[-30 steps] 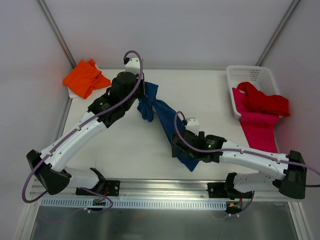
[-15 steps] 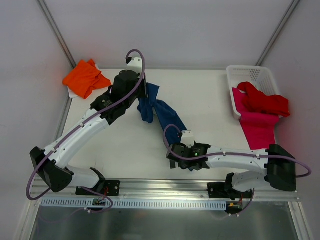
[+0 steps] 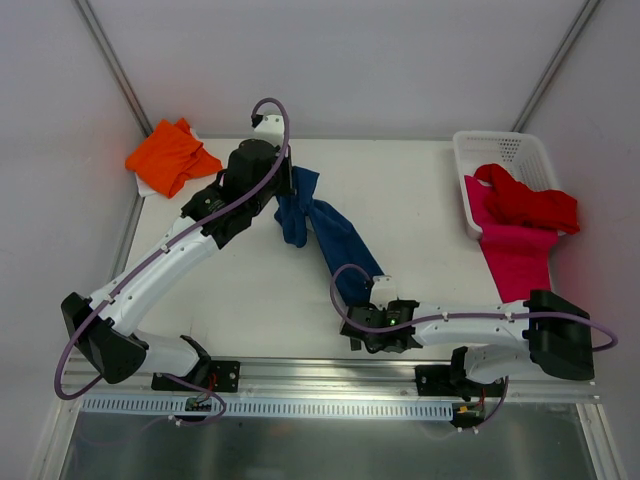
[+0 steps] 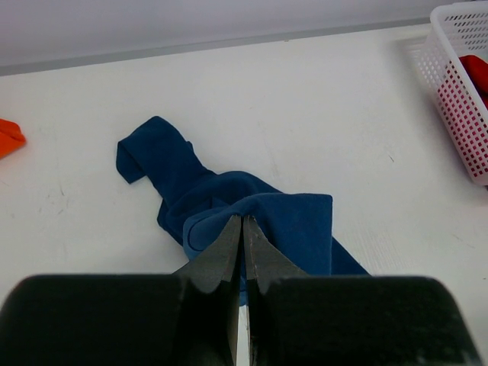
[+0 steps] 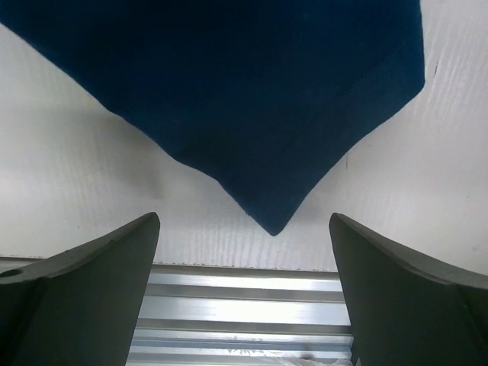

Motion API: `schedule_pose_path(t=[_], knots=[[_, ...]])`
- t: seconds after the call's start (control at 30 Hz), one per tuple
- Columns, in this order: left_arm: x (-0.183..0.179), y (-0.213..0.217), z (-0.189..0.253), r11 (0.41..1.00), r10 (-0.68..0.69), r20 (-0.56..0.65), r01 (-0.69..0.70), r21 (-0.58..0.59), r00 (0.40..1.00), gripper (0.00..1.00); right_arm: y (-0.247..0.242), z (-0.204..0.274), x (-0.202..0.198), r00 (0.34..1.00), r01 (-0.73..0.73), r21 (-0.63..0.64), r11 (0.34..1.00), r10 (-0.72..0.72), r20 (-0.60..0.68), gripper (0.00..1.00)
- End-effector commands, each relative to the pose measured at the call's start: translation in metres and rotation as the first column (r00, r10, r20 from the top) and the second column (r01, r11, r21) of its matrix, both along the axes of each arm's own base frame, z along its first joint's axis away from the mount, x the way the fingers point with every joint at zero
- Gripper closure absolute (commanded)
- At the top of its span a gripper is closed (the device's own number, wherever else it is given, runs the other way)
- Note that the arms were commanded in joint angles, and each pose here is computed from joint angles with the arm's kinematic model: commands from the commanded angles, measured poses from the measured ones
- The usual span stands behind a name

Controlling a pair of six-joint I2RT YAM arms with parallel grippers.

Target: Fold and stack the t-shirts

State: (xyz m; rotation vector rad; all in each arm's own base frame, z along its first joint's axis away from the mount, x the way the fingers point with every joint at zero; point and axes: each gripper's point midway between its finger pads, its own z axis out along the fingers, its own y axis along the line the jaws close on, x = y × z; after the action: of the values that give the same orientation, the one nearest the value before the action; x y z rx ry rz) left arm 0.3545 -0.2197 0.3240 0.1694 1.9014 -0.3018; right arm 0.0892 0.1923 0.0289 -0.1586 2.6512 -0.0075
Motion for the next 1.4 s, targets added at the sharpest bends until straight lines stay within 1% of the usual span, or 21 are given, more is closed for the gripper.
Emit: schedule_pose_path(t=[0.0,0.4,0.83,0.93,0.97,1.0,1.07,1.1,1.13,1.17,1.23,1.3,1.33,1.37], knots=[[0.003,-0.001,0.024,0.999,-0.002,0.05,0.005,-0.054,0.999,1.0,-0.008,0.001,-0.001,1.0,0.03,0.0,1.0,-0.03,0.008,0.02],[0.003,-0.001,0.02,0.999,0.0,0.042,0.002,-0.051,0.999,1.0,-0.005,0.003,0.005,0.999,0.006,-0.031,0.999,-0.005,0.035,0.04],[0.004,0.0,0.016,0.999,0.004,0.038,-0.002,-0.039,0.999,1.0,0.015,0.007,0.013,0.998,-0.045,-0.071,0.996,0.048,0.048,0.07],[0.004,0.001,0.016,0.999,0.005,0.039,-0.004,-0.039,0.999,1.0,0.016,0.005,0.012,0.998,-0.052,-0.074,0.996,0.055,0.04,0.11],[0.004,0.001,0.016,0.999,0.007,0.04,-0.005,-0.039,0.999,1.0,0.016,0.004,0.012,0.998,-0.053,-0.074,0.996,0.056,0.037,0.15],[0.004,0.001,0.017,0.999,0.007,0.041,-0.005,-0.04,0.999,1.0,0.017,0.004,0.011,0.998,-0.053,-0.069,0.996,0.055,0.035,0.16],[0.003,0.002,0.016,0.999,0.007,0.04,-0.005,-0.039,0.999,1.0,0.017,0.002,0.01,0.998,-0.056,-0.069,0.996,0.058,0.032,0.23],[0.003,0.002,0.016,0.999,0.008,0.04,-0.007,-0.039,0.999,1.0,0.016,0.001,0.01,0.998,-0.055,-0.07,0.996,0.057,0.03,0.28],[0.003,0.002,0.015,0.999,0.008,0.039,-0.007,-0.038,0.999,1.0,0.017,0.001,0.01,0.998,-0.054,-0.067,0.996,0.056,0.026,0.41],[0.003,0.002,0.014,0.999,0.01,0.038,-0.008,-0.037,0.999,1.0,0.016,0.0,0.009,0.998,-0.052,-0.07,0.996,0.053,0.025,0.43],[0.003,0.003,0.014,0.999,0.01,0.037,-0.008,-0.036,0.999,1.0,0.015,-0.002,0.009,0.998,-0.051,-0.074,0.996,0.053,0.021,0.43],[0.002,0.003,0.016,0.999,0.008,0.04,-0.006,-0.037,0.999,1.0,0.015,-0.006,0.008,0.998,-0.052,-0.076,0.996,0.053,0.015,0.48],[0.002,0.003,0.014,0.999,0.008,0.038,-0.006,-0.035,0.999,1.0,0.015,-0.007,0.007,0.998,-0.055,-0.076,0.996,0.056,0.012,0.52],[0.001,0.004,0.015,0.999,0.008,0.04,-0.006,-0.037,0.999,1.0,0.015,-0.008,0.006,0.998,-0.055,-0.071,0.996,0.055,0.007,0.53]])
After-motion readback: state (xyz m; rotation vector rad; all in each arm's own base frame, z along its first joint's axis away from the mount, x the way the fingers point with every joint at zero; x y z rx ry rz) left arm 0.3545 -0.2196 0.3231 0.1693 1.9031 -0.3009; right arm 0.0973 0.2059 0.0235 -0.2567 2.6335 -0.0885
